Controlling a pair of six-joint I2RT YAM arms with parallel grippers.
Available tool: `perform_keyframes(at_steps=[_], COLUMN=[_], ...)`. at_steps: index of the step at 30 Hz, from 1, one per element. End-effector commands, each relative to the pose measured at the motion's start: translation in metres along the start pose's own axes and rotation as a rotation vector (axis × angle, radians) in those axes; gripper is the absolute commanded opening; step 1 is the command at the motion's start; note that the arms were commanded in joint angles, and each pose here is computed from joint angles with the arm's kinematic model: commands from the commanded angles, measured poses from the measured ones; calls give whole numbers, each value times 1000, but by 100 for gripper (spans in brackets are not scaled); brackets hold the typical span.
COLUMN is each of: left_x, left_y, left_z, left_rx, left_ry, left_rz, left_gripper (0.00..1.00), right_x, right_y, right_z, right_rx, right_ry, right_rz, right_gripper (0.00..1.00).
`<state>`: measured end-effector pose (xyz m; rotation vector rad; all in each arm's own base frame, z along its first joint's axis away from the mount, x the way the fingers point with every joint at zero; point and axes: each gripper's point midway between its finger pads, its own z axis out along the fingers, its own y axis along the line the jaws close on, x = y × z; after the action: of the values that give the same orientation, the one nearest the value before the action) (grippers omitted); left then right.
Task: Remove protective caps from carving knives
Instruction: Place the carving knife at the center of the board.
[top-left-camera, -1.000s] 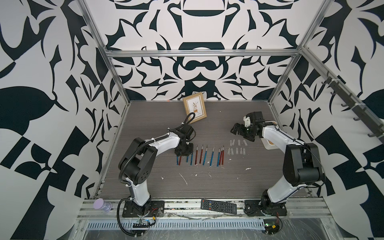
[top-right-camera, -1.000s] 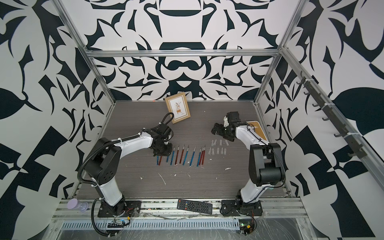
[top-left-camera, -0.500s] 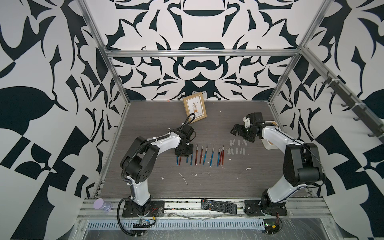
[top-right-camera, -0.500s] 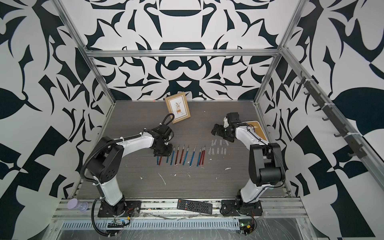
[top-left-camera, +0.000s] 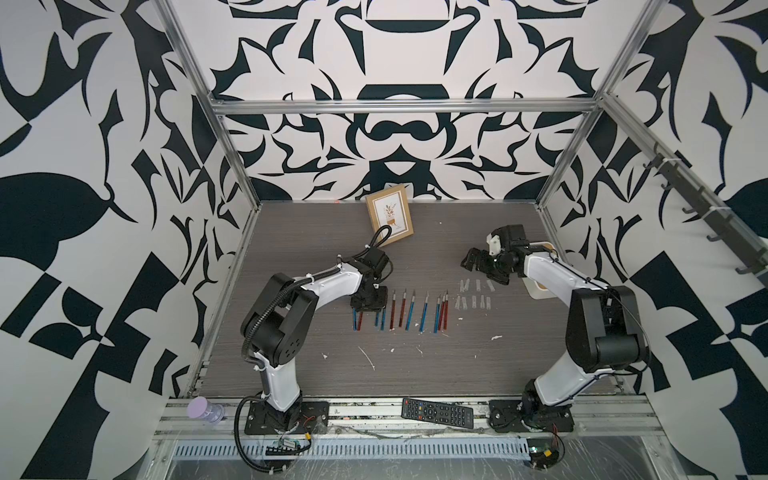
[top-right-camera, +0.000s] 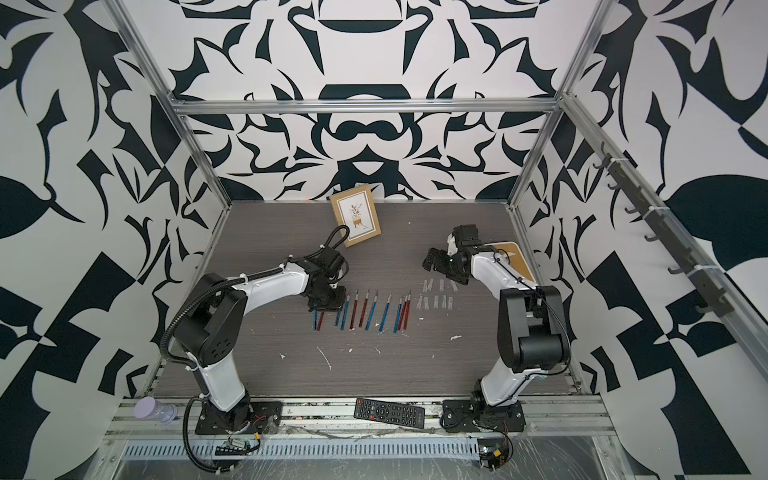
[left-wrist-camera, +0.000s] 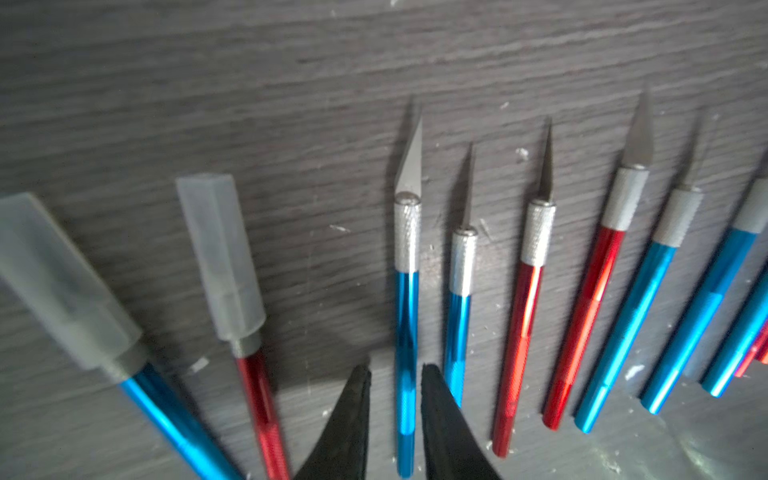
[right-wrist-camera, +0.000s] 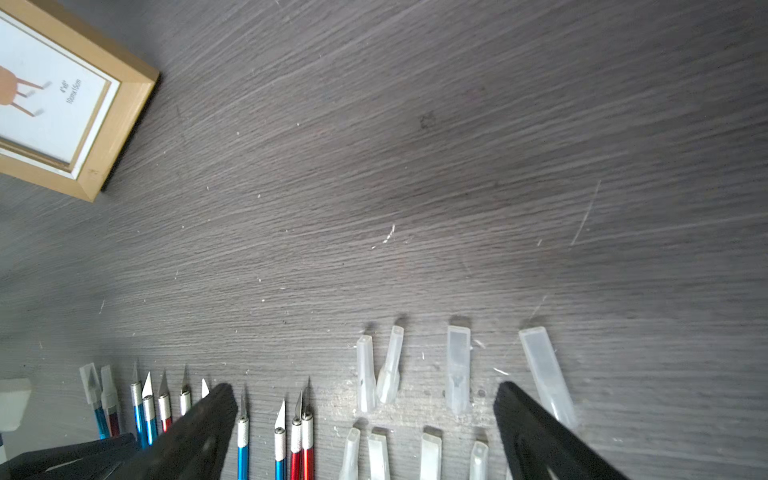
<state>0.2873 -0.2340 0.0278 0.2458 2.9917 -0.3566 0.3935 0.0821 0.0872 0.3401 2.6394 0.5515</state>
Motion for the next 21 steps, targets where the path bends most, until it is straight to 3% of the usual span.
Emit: perform_keyframes(at_steps=[1, 10, 13, 15, 17, 21], left_x=[-6, -13, -13, -13, -13, -14], left_y=[-6, -12, -8, -3, 0, 9], left_z=[-19, -44, -47, -50, -52, -58], left_rx=[6, 29, 5, -15, -32, -63], left_ry=[-28, -88, -98, -103, -112, -133], left_rz=[12, 21, 32, 33, 33, 27], left_gripper=[26, 35, 53, 77, 92, 100], right_x=[-8, -11, -11, -11, -12, -12], right_y=[7, 9, 9, 9, 10, 8], right_z=[-9, -9, -9, -10, -11, -13], right_rx=[-14, -16, -16, -17, -20, -3], right_ry=[-37, -42, -42, -44, -46, -54], right_rz=[-11, -11, -9, -9, -9, -5], right_gripper=[100, 100, 100, 100, 100, 100])
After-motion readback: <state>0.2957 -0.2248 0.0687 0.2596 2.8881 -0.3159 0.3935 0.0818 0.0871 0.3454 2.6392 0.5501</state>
